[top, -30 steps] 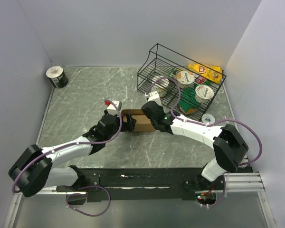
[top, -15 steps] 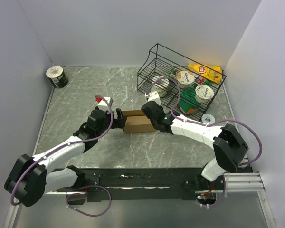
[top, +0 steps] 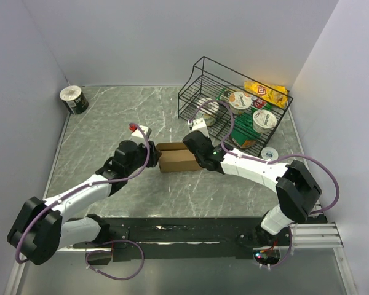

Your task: Fold the paper box

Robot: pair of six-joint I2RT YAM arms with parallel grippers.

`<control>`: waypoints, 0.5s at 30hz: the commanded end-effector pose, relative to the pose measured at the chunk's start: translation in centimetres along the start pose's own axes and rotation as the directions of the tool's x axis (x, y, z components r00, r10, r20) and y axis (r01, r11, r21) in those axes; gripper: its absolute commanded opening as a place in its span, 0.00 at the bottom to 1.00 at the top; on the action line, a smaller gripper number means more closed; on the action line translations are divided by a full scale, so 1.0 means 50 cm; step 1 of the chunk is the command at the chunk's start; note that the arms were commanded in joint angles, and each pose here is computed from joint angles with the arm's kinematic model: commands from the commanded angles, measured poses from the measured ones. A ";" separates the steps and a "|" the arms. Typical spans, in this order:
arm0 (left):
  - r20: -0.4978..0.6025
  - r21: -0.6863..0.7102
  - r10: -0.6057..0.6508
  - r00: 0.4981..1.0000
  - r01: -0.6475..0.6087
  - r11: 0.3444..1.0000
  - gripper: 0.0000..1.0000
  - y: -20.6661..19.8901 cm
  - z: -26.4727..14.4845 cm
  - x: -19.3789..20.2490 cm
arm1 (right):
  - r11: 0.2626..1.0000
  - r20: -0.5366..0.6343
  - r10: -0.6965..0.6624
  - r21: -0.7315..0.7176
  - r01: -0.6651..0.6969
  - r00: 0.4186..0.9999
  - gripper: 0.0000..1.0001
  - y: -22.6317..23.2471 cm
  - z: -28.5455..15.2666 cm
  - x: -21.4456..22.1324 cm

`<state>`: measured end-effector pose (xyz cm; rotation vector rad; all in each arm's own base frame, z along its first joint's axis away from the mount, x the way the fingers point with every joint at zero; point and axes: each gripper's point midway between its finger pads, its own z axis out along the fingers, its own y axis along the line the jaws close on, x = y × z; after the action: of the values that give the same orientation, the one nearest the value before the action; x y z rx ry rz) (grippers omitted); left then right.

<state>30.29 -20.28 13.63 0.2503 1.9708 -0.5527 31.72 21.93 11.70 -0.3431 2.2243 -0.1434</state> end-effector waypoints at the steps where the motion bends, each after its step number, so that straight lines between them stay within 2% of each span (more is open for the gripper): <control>1: 0.074 0.037 0.018 0.997 -0.020 0.999 0.36 -0.023 0.010 -0.066 | 0.999 0.054 0.039 -0.018 -0.038 0.998 0.00 0.002 -0.017 -0.031; 9: 0.050 0.032 -0.037 0.998 0.036 0.999 0.17 -0.024 0.021 -0.059 | 0.999 0.053 0.036 -0.019 -0.035 0.998 0.00 0.002 -0.017 -0.029; 15: 0.039 0.000 -0.069 0.997 0.069 0.998 0.13 -0.017 0.031 -0.058 | 0.999 0.054 0.038 -0.022 -0.037 0.998 0.00 0.004 -0.017 -0.028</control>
<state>31.44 -20.80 13.91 0.2129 1.9884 -0.5600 31.71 21.88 11.67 -0.3432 2.2248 -0.1460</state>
